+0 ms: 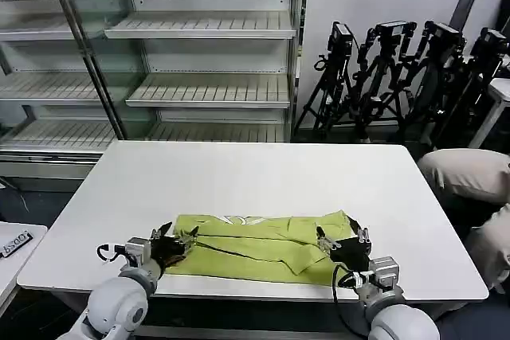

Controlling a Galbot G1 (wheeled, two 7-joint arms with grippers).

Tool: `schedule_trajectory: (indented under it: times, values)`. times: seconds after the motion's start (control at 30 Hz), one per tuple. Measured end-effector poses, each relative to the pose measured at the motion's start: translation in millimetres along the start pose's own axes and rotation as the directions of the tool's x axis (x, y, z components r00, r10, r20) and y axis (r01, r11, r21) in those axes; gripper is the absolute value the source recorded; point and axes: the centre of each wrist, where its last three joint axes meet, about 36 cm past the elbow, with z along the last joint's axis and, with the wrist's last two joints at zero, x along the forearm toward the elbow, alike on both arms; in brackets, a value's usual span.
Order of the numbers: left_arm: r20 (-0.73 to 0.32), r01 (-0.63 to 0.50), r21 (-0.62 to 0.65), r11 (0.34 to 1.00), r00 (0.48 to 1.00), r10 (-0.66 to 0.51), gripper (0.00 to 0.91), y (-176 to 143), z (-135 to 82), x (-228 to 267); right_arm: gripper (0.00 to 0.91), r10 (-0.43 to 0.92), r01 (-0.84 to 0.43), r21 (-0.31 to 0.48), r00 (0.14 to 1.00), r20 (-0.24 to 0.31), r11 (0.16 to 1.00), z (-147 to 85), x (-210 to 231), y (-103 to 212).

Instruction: Fold and organize the clothes.

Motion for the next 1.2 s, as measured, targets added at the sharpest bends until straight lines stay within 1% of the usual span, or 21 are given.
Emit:
schedule_trajectory:
  times: [0.3, 0.53, 0.73, 0.83, 0.97, 1.1, 1.2]
  values:
    - [-0.037, 0.051, 0.031, 0.998, 0.998, -0.049, 0.0, -15.8, 9.6, -2.0, 0.907, 0.013, -0.013, 0.008, 1.0, -0.003, 1.0, 3.5, 5.4, -0.5]
    - [-0.04, 0.048, 0.033, 0.998, 0.998, -0.047, 0.0, -28.0, 10.9, -1.5, 0.907, 0.012, -0.012, 0.012, 1.0, 0.001, 1.0, 3.7, 4.9, 1.6]
    - [-0.026, 0.052, -0.011, 0.999, 0.998, -0.052, 0.0, -27.3, 11.7, -0.8, 0.907, 0.019, -0.019, 0.017, 1.0, 0.007, 1.0, 2.8, 4.9, -0.6]
    - [-0.017, 0.091, -0.046, 0.995, 0.996, -0.092, 0.0, -12.9, 12.7, -0.6, 0.907, 0.024, -0.024, 0.018, 1.0, 0.011, 1.0, 2.4, 5.3, -2.3]
    - [-0.003, 0.168, -0.086, 0.982, 0.986, -0.169, 0.0, 23.5, 8.0, 3.6, 0.907, 0.023, -0.023, 0.014, 1.0, 0.018, 1.0, 2.5, 5.8, -2.3]
    - [0.05, 0.245, -0.119, 0.962, 0.969, -0.241, 0.0, 61.4, -9.5, 14.3, 0.907, 0.021, -0.021, 0.009, 0.999, 0.025, 1.0, 2.1, 5.3, -1.0]
    - [0.093, 0.276, -0.133, 0.952, 0.96, -0.266, 0.0, 75.2, -23.0, 23.0, 0.907, 0.027, -0.027, 0.01, 0.999, 0.025, 1.0, 3.1, 5.0, -2.2]
